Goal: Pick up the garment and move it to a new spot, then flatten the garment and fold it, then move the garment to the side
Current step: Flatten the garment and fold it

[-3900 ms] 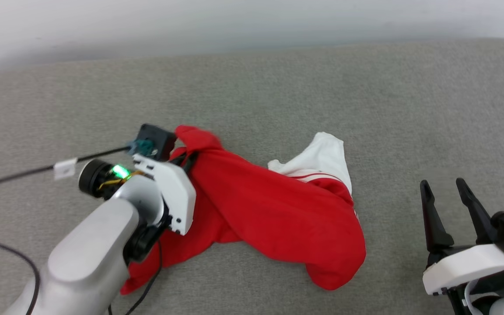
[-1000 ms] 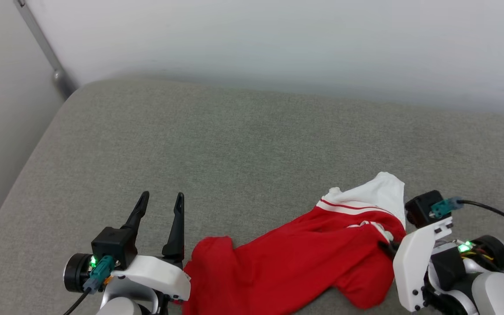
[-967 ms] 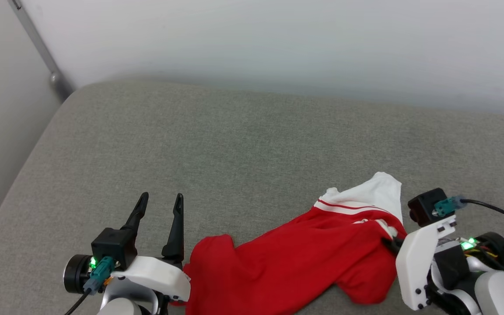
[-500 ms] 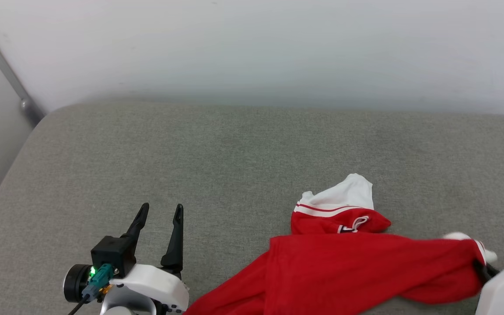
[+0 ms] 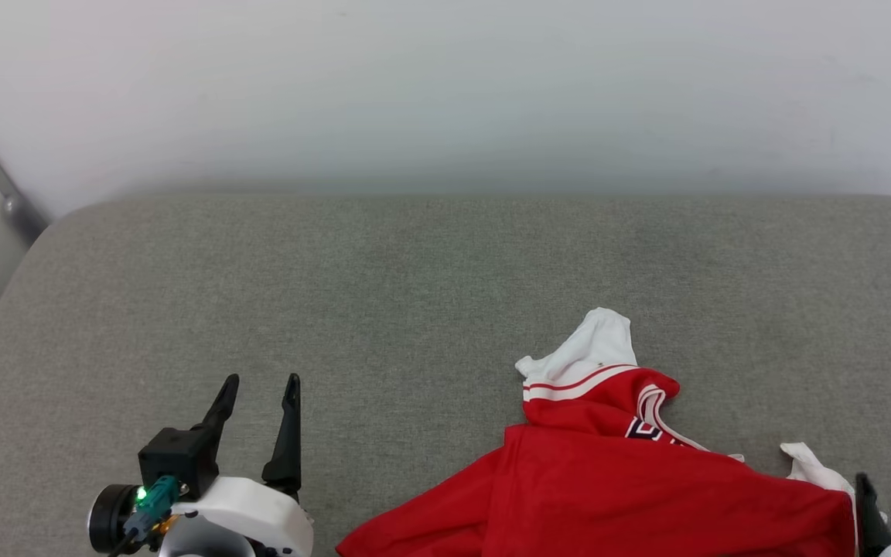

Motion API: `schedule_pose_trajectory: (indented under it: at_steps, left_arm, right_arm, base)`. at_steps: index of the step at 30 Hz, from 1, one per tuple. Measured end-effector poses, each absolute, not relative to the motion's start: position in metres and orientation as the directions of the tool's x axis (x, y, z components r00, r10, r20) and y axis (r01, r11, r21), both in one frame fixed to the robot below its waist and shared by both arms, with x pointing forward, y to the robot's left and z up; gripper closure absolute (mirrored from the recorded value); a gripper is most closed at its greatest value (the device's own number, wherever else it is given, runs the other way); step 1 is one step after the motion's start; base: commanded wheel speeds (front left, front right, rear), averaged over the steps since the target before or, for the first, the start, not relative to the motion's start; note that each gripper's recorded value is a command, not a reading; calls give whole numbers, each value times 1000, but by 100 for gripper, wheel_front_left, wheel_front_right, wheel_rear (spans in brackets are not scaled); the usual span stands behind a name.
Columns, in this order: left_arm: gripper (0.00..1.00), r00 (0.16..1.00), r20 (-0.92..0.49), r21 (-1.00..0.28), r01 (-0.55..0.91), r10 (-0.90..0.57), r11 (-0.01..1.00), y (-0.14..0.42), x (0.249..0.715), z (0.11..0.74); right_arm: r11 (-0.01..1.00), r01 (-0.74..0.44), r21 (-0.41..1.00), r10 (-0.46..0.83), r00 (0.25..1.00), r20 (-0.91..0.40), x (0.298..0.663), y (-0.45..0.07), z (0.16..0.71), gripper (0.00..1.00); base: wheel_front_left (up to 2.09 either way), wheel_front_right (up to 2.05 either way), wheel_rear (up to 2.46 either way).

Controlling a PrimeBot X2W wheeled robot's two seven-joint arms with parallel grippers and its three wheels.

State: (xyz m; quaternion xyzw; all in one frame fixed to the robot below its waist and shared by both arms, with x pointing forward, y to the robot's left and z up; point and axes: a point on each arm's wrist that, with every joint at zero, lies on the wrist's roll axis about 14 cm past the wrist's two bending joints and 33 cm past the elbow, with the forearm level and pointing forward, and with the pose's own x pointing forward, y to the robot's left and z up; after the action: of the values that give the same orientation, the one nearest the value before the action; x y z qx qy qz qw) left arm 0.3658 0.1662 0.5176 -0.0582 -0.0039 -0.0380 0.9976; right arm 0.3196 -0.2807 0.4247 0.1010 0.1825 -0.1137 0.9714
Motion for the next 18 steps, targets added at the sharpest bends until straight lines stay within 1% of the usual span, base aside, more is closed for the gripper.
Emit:
schedule_pose_trajectory:
  at_steps: [5,9,12,18]
  left_arm:
    - [0,998,15,-108,64,-62,992,171,362,520]
    - [0,998,16,-107,56,-55,993,173,359,522]
    - [0,999,11,-104,54,-53,993,173,357,521]
    - [0,999,-1,-104,54,-54,993,174,355,519]
  right_arm:
    - [969,218,114,-193,960,-202,330,-278,464,0]
    - [983,163,78,-154,982,-110,337,-263,489,0]
    - [991,115,63,-110,991,-70,340,-247,503,0]
    - [997,53,49,-50,998,-45,335,-225,513,0]
  base:
    - [0,0,0]
    - [0,0,0]
    - [0,0,0]
    - [0,0,0]
